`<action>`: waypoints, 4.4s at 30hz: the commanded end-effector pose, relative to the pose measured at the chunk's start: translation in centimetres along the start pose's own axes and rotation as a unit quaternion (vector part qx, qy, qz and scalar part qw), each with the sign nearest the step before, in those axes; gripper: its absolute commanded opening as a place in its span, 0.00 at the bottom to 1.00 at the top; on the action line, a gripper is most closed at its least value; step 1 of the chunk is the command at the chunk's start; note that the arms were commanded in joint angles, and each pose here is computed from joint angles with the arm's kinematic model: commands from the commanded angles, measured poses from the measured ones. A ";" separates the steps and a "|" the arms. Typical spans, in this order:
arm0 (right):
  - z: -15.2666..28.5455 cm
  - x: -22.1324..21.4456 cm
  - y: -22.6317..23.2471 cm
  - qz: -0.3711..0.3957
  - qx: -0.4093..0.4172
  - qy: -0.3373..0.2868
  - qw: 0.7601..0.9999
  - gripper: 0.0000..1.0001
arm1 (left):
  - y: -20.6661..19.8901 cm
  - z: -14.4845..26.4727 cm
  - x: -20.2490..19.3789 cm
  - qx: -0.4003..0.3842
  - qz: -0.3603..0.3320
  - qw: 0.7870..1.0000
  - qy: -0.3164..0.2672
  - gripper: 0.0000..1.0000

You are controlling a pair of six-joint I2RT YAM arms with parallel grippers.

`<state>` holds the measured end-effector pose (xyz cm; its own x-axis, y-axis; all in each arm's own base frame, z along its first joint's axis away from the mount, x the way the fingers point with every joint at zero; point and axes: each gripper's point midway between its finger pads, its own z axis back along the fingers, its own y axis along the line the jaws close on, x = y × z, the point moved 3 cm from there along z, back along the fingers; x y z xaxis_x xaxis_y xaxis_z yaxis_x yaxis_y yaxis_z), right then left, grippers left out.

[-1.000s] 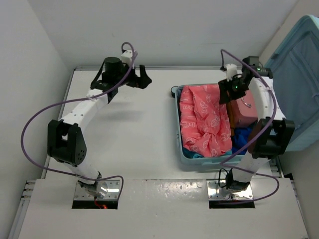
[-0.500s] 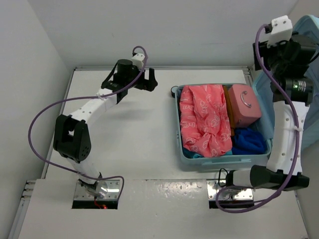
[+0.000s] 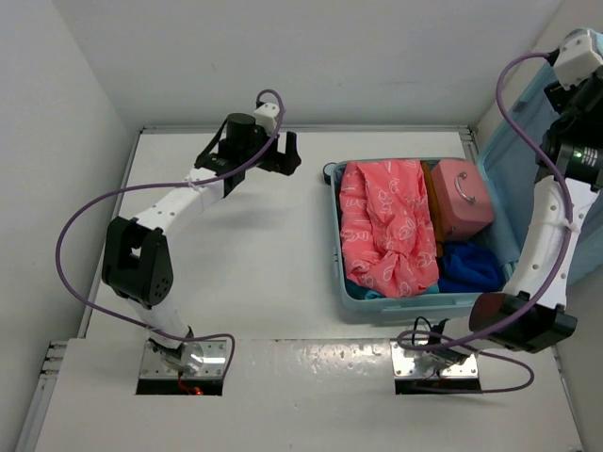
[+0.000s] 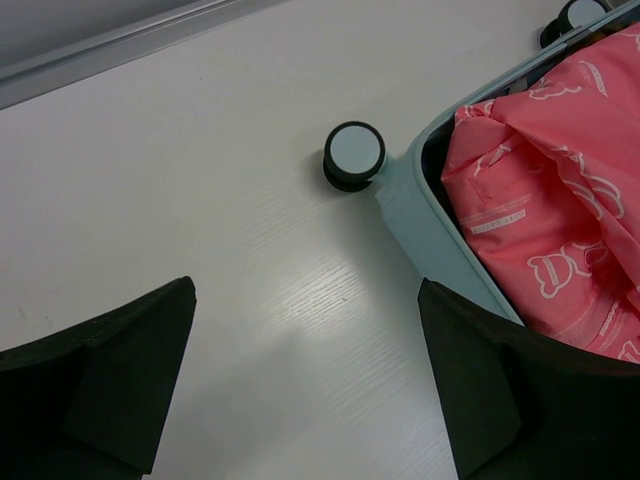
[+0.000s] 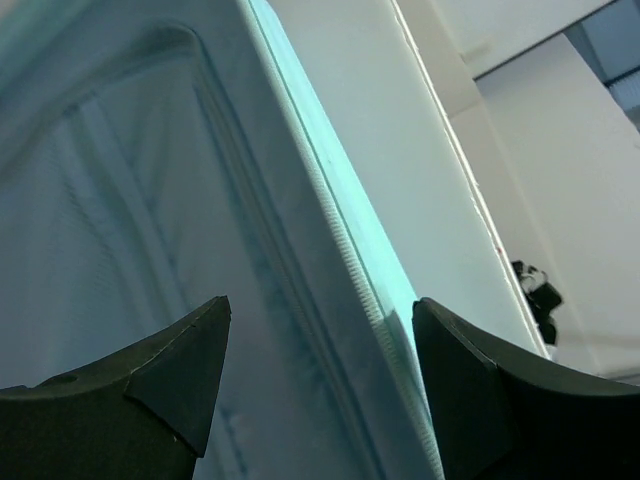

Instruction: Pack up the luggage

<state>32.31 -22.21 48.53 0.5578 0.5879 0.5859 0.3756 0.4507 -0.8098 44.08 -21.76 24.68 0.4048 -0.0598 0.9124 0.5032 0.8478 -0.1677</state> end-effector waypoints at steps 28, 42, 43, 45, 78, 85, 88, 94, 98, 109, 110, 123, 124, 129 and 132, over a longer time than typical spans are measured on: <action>32.9 17.5 9.8 -0.292 0.678 -0.310 0.599 0.74 | 1.6 3.5 2.5 0.071 0.018 0.996 -0.041 0.99; 11.8 5.6 6.3 -0.220 0.135 -0.187 0.948 0.56 | 2.3 4.9 -3.2 0.085 0.038 0.996 0.012 0.99; 9.8 2.8 7.5 -0.197 0.121 -0.145 0.962 0.56 | 2.4 4.7 -3.5 0.085 0.038 0.995 0.017 0.99; 7.1 0.1 7.2 -0.193 0.098 -0.091 0.972 0.56 | 2.4 4.7 -3.5 0.085 0.038 0.995 0.017 0.99; 14.0 -23.3 35.9 -0.278 0.559 0.244 0.742 0.45 | 7.2 4.8 -3.8 0.101 0.157 0.982 0.016 0.99; 22.3 -15.3 40.3 -0.273 0.698 0.167 0.641 0.44 | 12.0 8.0 -3.0 0.110 0.247 0.962 -0.022 0.99; 25.5 -10.9 41.4 -0.258 0.743 0.102 0.610 0.45 | 14.0 9.2 -2.6 0.132 0.254 0.957 -0.036 0.99; 31.7 -0.2 39.6 -0.266 0.800 -0.063 0.534 0.48 | 16.7 12.2 -2.3 0.187 0.254 0.948 -0.047 0.99; 30.8 0.4 37.4 -0.302 0.758 -0.104 0.569 0.35 | 18.2 16.2 -0.2 0.273 0.212 0.932 -0.108 0.99; 23.2 -4.6 39.7 -0.312 0.575 -0.115 0.747 0.44 | 18.4 22.0 -0.3 0.389 0.164 0.896 -0.136 0.99; 22.8 -4.9 40.0 -0.306 0.569 -0.114 0.755 0.44 | 18.5 21.8 -0.8 0.390 0.165 0.896 -0.131 0.99; 12.3 -6.4 39.7 -0.373 0.471 -0.078 0.796 0.55 | 17.5 25.1 -5.7 0.436 0.174 0.878 -0.087 0.95; 10.3 -5.3 37.9 -0.394 0.448 -0.077 0.799 0.55 | 18.3 25.0 -6.0 0.446 0.183 0.872 -0.081 0.95; 8.4 -5.4 38.4 -0.450 0.471 -0.024 0.758 0.52 | 23.3 24.9 0.6 0.443 0.185 0.863 -0.159 0.95; 9.3 -4.1 38.3 -0.463 0.521 -0.025 0.717 0.50 | 25.9 20.0 0.9 0.364 0.184 0.907 -0.103 0.86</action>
<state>36.85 -2.74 13.10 0.4031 -0.2141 0.8897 -0.1079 0.9543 0.2785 37.67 10.61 26.82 0.2691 0.3497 0.8974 -0.4383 0.8742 -0.2092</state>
